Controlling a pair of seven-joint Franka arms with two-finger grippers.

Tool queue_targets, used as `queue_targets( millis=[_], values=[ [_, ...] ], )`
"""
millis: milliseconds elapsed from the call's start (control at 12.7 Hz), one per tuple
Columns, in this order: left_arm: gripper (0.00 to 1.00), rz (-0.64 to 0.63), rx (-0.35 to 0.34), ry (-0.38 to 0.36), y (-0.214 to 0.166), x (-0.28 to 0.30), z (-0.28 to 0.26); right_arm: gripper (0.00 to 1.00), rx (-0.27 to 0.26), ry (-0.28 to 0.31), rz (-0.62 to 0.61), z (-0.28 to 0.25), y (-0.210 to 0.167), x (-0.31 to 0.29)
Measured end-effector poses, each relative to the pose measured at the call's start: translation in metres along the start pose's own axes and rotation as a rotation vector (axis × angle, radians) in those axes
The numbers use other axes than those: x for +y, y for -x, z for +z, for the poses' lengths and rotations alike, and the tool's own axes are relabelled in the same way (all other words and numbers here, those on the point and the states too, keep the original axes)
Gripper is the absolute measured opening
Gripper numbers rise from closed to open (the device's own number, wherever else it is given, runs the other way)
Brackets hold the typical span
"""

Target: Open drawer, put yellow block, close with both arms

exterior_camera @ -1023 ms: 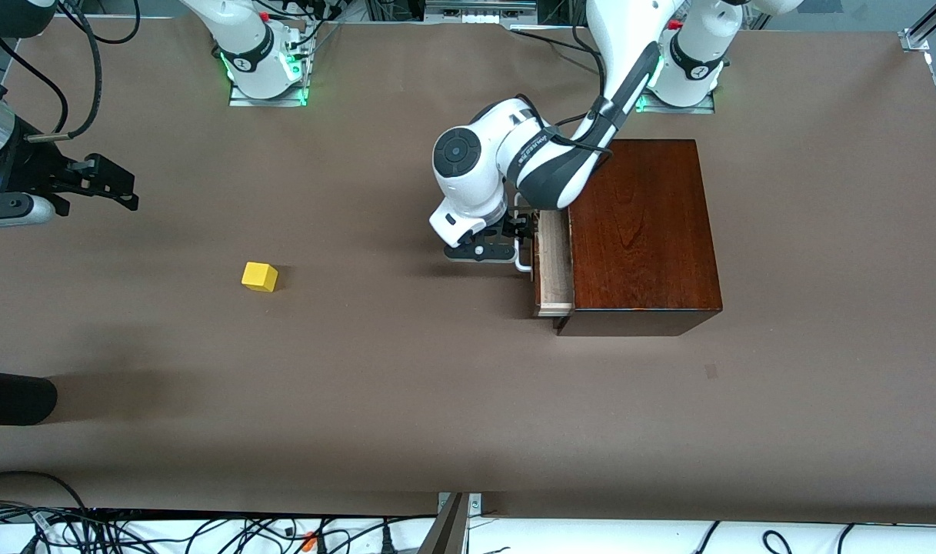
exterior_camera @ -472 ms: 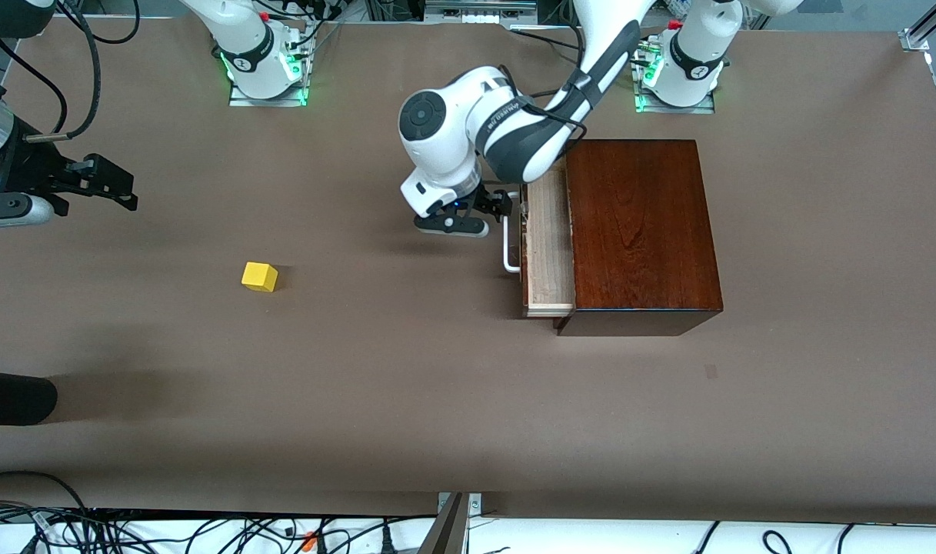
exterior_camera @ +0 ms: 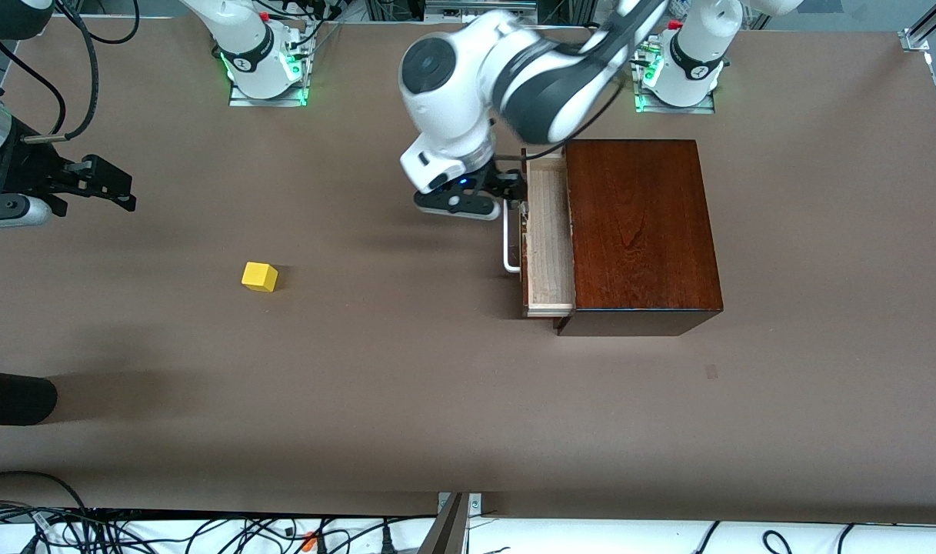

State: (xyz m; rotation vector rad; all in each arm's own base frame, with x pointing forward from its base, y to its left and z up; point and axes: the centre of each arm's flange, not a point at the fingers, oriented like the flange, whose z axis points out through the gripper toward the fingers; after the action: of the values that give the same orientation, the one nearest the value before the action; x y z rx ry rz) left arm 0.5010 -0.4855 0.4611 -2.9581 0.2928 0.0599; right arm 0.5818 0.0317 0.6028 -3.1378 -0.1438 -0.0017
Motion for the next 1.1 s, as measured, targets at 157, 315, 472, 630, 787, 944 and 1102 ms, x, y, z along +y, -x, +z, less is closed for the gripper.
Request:
queue_targets(
  millis=[157, 315, 472, 630, 787, 944, 1102],
  values=[
    [1.0, -0.054, 0.011, 0.012, -0.02, -0.072, -0.034, 1.0, 0.018, 0.0, 0.0, 0.001, -0.004, 0.0],
    [1.0, -0.114, 0.019, 0.023, -0.035, -0.147, -0.057, 1.0, 0.03, 0.0, 0.0, 0.01, -0.013, 0.001],
    [1.0, -0.146, 0.024, 0.052, -0.048, -0.224, -0.071, 1.0, 0.042, -0.001, -0.001, 0.025, -0.025, 0.001],
    [1.0, -0.178, 0.018, 0.119, -0.053, -0.3, -0.077, 1.0, 0.045, -0.002, 0.0, 0.033, -0.031, 0.001],
    [1.0, -0.137, 0.021, 0.137, -0.045, -0.357, -0.081, 1.0, 0.047, -0.002, -0.001, 0.033, -0.031, 0.001],
    [1.0, -0.107, 0.028, 0.127, -0.026, -0.393, -0.087, 1.0, 0.022, -0.003, -0.012, 0.047, -0.035, 0.002],
    [1.0, -0.131, 0.041, 0.113, -0.001, -0.421, -0.092, 1.0, -0.036, -0.008, -0.035, 0.082, -0.044, 0.001]
  ],
)
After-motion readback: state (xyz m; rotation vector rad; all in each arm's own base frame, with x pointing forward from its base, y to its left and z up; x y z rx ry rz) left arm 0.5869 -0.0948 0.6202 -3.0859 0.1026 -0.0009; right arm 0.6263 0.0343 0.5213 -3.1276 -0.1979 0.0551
